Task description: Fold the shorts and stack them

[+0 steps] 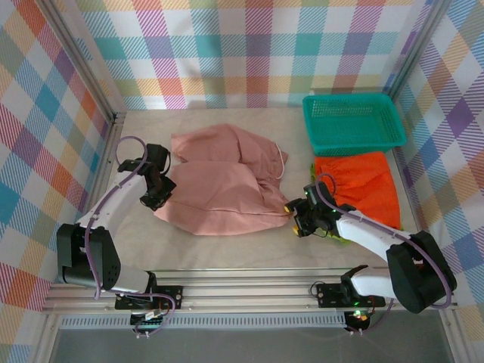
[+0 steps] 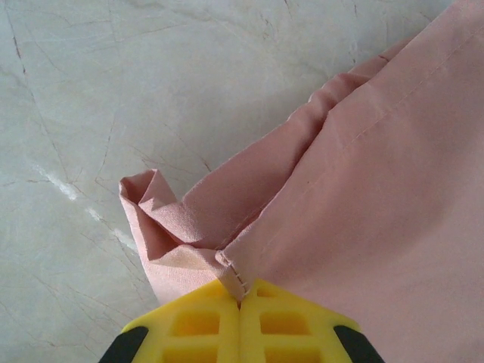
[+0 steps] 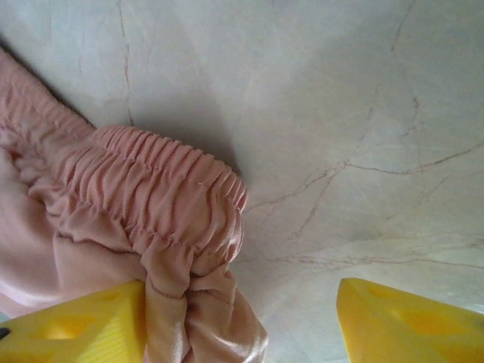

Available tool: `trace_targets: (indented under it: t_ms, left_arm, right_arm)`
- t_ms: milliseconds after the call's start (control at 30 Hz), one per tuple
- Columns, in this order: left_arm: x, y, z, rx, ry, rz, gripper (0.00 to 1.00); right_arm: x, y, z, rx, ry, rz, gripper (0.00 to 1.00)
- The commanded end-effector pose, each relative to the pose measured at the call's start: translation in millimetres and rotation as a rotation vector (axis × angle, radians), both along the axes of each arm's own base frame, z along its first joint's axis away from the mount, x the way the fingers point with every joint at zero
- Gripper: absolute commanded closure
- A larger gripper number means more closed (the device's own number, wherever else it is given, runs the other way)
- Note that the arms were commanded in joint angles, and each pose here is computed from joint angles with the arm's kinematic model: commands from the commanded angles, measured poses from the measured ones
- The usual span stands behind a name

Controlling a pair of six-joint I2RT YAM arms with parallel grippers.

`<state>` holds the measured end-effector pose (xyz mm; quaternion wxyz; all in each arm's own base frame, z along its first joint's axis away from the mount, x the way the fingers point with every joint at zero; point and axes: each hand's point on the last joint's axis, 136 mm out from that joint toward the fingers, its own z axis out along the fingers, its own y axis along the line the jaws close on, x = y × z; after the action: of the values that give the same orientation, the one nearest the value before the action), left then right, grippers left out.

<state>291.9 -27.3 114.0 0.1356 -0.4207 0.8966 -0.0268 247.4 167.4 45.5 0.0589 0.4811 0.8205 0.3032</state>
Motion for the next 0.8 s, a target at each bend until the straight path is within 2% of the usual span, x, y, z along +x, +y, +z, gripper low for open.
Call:
trace_targets:
  t_ms: [0,167,267,467,600,767]
  left_arm:
    - [-5,1,-1,0.018,0.009,-0.023,0.97]
    - [-4,0,-3,0.013,0.007,-0.026,0.97]
    - [-4,-1,-3,0.010,0.006,-0.026,0.99]
    - [-3,0,5,0.011,-0.010,-0.025,1.00]
    - [0,11,30,0.063,-0.057,-0.027,1.00]
    - [-1,27,63,0.106,-0.136,-0.009,1.00]
  right_arm:
    - [20,-2,17,0.087,-0.051,-0.160,0.35]
    - [23,-1,11,0.100,-0.035,-0.191,0.40]
    - [27,5,4,0.119,-0.017,-0.187,0.48]
    - [35,18,5,0.133,-0.004,-0.134,0.72]
    - [39,7,29,0.019,-0.061,-0.083,0.84]
    - [45,-4,59,-0.098,-0.147,-0.012,0.94]
